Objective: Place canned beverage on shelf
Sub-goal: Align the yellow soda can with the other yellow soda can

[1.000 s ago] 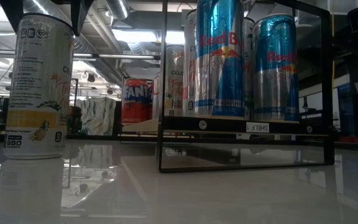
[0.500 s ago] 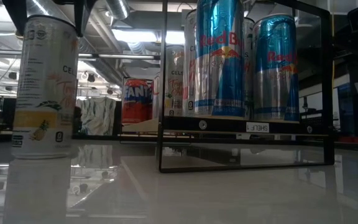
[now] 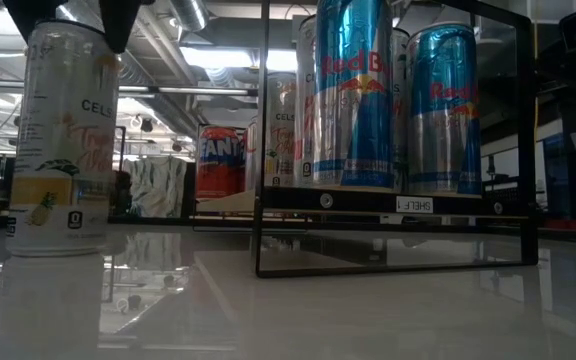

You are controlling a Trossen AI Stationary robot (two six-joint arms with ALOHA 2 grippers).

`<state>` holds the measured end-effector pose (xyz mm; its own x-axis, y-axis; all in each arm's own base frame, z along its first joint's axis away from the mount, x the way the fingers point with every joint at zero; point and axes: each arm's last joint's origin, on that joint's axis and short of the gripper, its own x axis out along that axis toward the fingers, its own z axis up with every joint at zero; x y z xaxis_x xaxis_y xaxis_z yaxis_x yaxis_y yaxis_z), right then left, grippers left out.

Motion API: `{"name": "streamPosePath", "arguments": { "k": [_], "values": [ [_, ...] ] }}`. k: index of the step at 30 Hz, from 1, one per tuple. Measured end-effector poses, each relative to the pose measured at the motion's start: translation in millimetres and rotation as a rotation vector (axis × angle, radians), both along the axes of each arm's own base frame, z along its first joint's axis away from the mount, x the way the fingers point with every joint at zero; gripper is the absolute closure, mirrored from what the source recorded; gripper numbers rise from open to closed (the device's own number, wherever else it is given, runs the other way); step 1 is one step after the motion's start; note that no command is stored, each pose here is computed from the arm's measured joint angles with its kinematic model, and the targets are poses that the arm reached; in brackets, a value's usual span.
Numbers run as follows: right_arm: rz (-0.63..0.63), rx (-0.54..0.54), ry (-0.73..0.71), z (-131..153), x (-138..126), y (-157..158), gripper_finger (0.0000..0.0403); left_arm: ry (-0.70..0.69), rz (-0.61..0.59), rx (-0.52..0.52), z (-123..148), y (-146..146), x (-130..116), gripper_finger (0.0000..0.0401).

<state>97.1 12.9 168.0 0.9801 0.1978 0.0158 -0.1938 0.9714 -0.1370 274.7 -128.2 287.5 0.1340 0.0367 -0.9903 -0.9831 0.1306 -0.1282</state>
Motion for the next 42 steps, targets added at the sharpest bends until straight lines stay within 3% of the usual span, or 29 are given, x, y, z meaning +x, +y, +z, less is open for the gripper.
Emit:
{"name": "streamPosePath", "arguments": {
  "k": [6,15,29,32,42],
  "values": [
    [0.000,0.000,0.000,-0.1,0.0,0.0,0.0036,0.009,-0.230,0.031,0.0,0.0,0.0,0.0111],
    [0.000,0.000,0.000,0.0,0.0,0.0,0.0036,0.022,-0.693,0.093,0.0,-0.2,0.3,0.0111],
    [-0.075,-0.001,0.013,-1.4,0.4,-2.1,0.0036,0.043,-1.236,0.167,0.0,-0.2,0.2,0.0111],
    [-0.088,-0.001,0.014,-1.6,0.4,-2.5,0.0036,0.046,-1.301,0.176,0.0,-0.2,0.1,0.0111],
    [-0.096,-0.001,0.015,-1.6,0.5,-2.7,0.0036,0.046,-1.305,0.177,0.0,-0.2,0.2,0.0111]
  ]
}}
